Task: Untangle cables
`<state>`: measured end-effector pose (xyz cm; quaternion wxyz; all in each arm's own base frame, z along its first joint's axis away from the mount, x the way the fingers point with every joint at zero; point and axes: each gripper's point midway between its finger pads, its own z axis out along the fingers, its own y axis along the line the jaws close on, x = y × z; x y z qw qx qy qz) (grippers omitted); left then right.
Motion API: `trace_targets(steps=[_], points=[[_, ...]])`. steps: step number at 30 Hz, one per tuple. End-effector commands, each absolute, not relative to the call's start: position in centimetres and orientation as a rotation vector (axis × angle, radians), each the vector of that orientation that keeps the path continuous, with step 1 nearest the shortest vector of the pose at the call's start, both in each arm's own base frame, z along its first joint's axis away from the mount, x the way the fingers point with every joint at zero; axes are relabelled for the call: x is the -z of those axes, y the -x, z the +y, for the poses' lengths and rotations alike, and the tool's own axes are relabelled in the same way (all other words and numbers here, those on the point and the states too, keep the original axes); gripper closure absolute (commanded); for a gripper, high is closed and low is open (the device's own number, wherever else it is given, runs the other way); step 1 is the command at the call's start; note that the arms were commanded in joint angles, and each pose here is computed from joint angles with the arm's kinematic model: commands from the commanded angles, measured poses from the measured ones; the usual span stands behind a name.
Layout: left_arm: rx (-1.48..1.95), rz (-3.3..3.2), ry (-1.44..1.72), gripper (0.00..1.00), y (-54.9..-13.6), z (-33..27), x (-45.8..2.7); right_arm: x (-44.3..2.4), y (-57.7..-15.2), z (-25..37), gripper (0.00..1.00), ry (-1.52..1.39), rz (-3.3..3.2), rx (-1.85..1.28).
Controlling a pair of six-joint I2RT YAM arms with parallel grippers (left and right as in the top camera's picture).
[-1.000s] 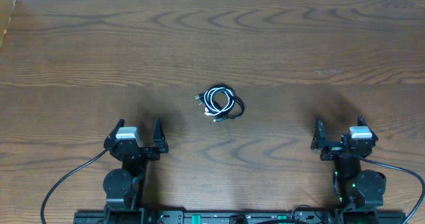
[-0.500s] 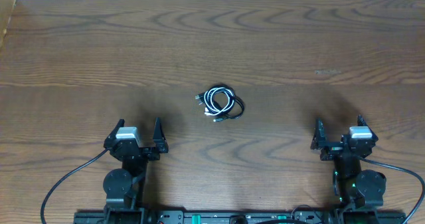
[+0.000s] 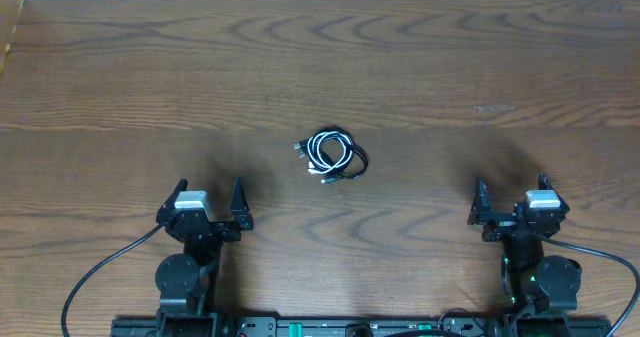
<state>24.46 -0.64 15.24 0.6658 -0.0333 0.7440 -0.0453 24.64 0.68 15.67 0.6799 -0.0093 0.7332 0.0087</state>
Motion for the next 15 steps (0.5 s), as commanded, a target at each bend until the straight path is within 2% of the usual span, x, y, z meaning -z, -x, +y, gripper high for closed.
trace_targets(steps=[1, 15], points=[[0.064, 1.725, 0.083, 0.02, -24.39, -0.12, -13.65, -15.65, -24.60, 0.83, 0.01, 0.021, 1.646, -0.030], [0.065, 1.721, 0.083, 0.02, -24.41, -0.13, -13.76, -15.67, -24.61, 0.83, 0.01, 0.021, 1.645, -0.030]])
